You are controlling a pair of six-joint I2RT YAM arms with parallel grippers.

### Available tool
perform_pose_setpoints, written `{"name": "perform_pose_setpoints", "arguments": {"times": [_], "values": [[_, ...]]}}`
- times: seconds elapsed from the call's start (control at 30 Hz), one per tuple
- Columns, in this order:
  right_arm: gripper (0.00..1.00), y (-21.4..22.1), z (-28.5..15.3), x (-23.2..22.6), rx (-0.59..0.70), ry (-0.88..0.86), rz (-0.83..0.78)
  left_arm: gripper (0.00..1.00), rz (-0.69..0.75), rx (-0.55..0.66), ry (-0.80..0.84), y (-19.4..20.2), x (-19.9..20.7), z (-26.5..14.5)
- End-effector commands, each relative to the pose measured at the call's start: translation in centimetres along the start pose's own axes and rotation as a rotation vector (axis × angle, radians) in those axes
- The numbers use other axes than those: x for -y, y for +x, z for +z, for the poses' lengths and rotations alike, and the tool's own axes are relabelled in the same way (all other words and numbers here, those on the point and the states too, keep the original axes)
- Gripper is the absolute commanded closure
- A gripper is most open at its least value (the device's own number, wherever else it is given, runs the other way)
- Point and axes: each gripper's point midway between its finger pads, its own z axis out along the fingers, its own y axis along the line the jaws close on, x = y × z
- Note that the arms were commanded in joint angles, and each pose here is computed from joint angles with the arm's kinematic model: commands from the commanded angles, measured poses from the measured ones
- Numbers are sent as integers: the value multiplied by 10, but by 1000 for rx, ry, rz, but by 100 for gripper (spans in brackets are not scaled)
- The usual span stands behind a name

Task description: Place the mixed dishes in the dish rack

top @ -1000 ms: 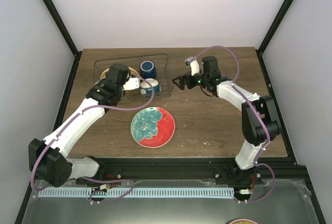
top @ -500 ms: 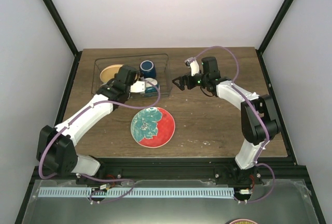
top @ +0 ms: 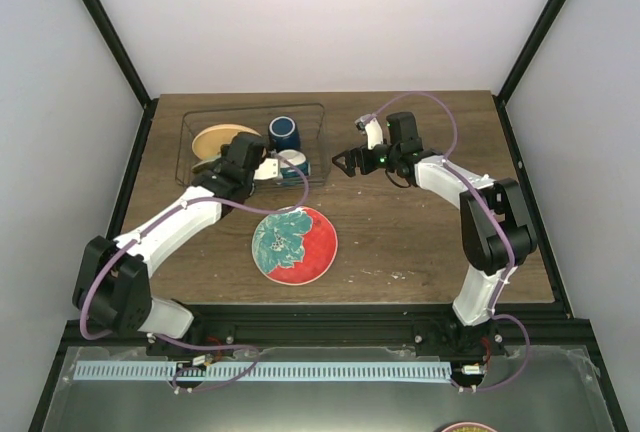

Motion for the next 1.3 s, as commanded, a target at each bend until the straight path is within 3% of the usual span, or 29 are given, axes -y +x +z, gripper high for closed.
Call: {"name": "perform_pose_setpoints", "arguments": {"times": [0.0, 0.17, 0.27, 0.3, 0.47, 0.7, 0.83, 1.03, 1.27], "values": [[0, -13, -4, 1, 26, -4, -31, 61, -56, -13, -83, 1, -24, -3], [0, -14, -5, 1, 21, 5, -38, 39, -109, -16, -126, 5, -43, -12], [0, -13, -5, 3, 9, 16, -38, 2, -218, 33, -101, 6, -58, -29], [0, -12, -5, 4, 0, 19, -34, 0, -267, 62, -85, 4, -61, -35], [0, -4, -7, 0, -42, 5, -21, 0, -510, 233, 60, -10, -71, -82], [1, 27, -13, -10, -161, -36, 80, 0, -779, 382, 406, -50, -22, -132], [7, 57, -20, -18, -250, -58, 175, 0, -858, 343, 604, -59, 17, -139], [12, 95, -28, -40, -341, -138, 297, 0, -829, 178, 838, -63, 76, -137], [14, 150, -14, -72, -512, -234, 345, 0, -870, 89, 942, -84, 103, -119]]}}
